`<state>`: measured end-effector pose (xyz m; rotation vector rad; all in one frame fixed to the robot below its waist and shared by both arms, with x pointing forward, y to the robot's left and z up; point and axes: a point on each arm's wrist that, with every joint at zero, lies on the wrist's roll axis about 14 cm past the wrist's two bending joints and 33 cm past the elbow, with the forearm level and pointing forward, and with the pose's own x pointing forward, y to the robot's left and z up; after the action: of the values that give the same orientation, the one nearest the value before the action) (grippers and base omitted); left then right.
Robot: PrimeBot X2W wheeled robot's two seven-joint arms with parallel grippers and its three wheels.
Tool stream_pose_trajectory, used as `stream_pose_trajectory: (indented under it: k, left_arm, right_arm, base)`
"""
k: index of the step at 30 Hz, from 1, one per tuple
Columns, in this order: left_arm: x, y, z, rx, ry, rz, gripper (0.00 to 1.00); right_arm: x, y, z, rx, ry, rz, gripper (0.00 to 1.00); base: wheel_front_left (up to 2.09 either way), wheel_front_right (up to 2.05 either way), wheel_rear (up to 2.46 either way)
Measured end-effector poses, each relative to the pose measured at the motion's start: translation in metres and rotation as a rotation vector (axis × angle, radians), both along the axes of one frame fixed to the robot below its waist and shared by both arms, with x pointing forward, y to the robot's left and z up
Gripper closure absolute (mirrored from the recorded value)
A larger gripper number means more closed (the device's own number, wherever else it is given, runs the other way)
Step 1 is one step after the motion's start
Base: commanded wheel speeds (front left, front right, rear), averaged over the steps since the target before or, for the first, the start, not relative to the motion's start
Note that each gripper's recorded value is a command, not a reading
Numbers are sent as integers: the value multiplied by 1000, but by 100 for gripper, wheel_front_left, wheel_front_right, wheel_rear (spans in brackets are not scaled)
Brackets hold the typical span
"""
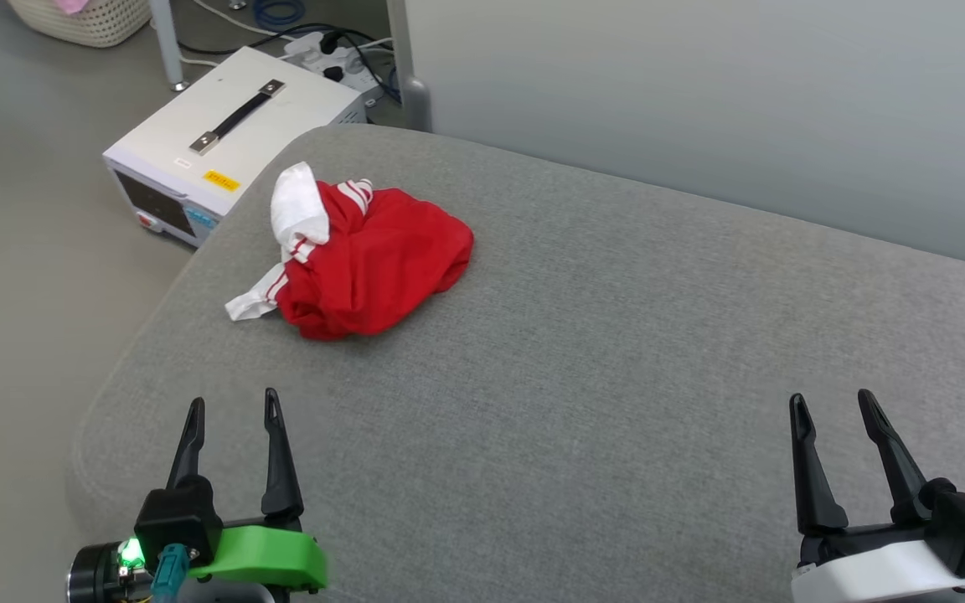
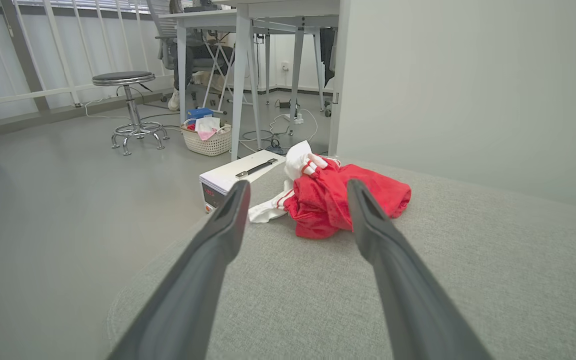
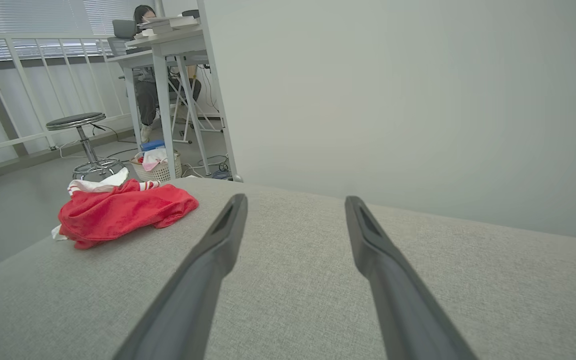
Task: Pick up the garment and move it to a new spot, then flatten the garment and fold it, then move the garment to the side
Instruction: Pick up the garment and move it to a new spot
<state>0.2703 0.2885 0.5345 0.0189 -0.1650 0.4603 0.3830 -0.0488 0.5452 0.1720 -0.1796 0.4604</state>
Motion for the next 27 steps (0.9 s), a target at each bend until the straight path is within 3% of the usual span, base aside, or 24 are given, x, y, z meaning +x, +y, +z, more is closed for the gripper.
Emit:
stream_pose_trajectory:
  k: [15, 27]
  left_arm:
    - [-49, 42, -4, -43, -6, 182, 0]
    - [-38, 51, 5, -47, -34, 170, 0]
  right_arm:
    - [2, 54, -2, 6, 6, 157, 0]
    - [3, 51, -6, 1, 14, 150, 0]
  base:
    - [0, 0, 0]
    - [0, 0, 0]
